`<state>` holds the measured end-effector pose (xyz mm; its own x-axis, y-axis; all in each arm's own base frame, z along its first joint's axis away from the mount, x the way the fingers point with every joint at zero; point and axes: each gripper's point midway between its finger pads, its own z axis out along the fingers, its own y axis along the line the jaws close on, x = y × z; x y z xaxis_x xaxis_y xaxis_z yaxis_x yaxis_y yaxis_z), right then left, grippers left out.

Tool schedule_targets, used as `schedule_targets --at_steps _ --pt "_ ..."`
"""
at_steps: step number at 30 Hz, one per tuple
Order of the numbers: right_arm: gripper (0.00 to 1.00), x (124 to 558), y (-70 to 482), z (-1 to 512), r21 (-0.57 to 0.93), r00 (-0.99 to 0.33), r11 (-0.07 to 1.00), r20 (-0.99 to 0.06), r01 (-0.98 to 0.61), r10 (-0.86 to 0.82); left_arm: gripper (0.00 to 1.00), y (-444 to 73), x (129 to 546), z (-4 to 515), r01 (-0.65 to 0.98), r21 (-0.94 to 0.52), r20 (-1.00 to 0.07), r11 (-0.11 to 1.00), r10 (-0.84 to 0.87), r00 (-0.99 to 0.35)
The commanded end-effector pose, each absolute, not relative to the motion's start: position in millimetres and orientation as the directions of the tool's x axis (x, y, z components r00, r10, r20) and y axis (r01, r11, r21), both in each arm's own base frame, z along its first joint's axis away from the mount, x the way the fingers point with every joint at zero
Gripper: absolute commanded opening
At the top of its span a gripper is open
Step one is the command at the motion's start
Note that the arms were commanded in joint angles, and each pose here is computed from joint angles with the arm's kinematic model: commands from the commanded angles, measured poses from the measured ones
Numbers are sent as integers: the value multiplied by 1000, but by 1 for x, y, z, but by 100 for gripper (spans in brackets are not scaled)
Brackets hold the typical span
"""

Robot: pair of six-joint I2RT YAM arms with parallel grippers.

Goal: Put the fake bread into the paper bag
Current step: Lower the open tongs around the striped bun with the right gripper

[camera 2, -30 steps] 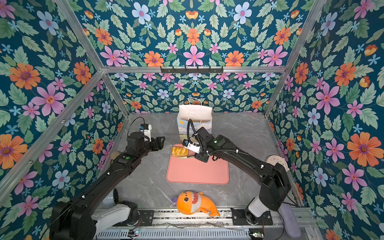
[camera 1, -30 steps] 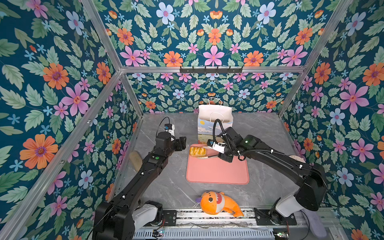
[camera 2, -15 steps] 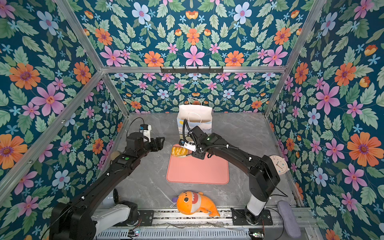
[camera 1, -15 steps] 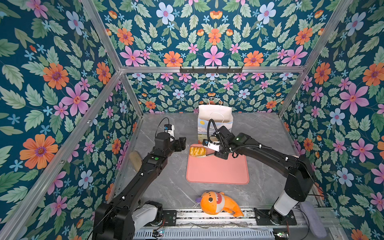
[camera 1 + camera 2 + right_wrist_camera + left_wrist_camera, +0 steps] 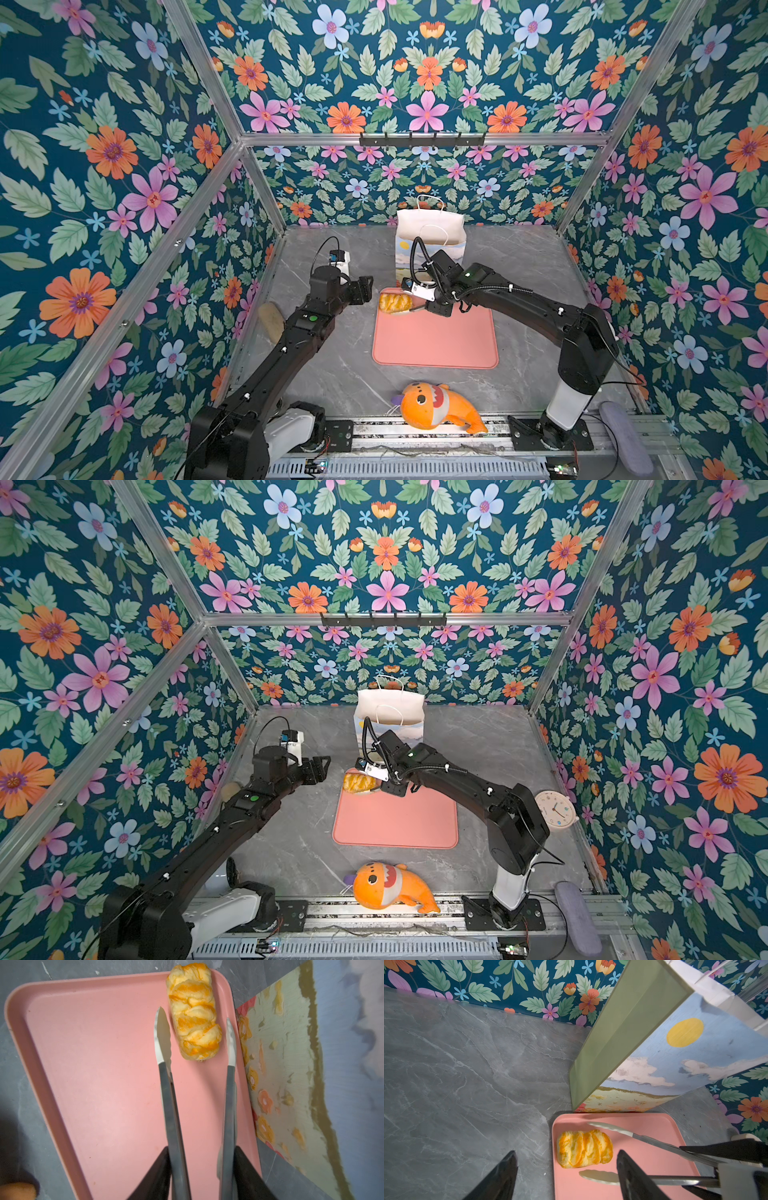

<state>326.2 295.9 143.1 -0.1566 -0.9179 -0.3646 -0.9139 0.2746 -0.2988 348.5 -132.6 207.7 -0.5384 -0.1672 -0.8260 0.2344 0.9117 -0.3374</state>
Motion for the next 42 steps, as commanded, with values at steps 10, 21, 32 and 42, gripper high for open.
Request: schedule_targets --at_steps 10,21,32,42 --pt "43 322 305 138 -253 -148 257 -383 -933 -912 76 -137 352 214 265 -344 -837 901 -166 -522" --pt "41 325 308 133 -242 -156 257 -369 -936 -916 76 -138 350 216 272 -352 -836 896 -171 -521" --pt "35 308 292 143 -218 -180 267 -351 -939 -919 75 -143 351 224 291 -367 -839 884 -179 -513" --pt "35 253 252 178 -136 -269 341 -379 -930 -885 74 -154 366 235 322 -404 -843 856 -212 -495"
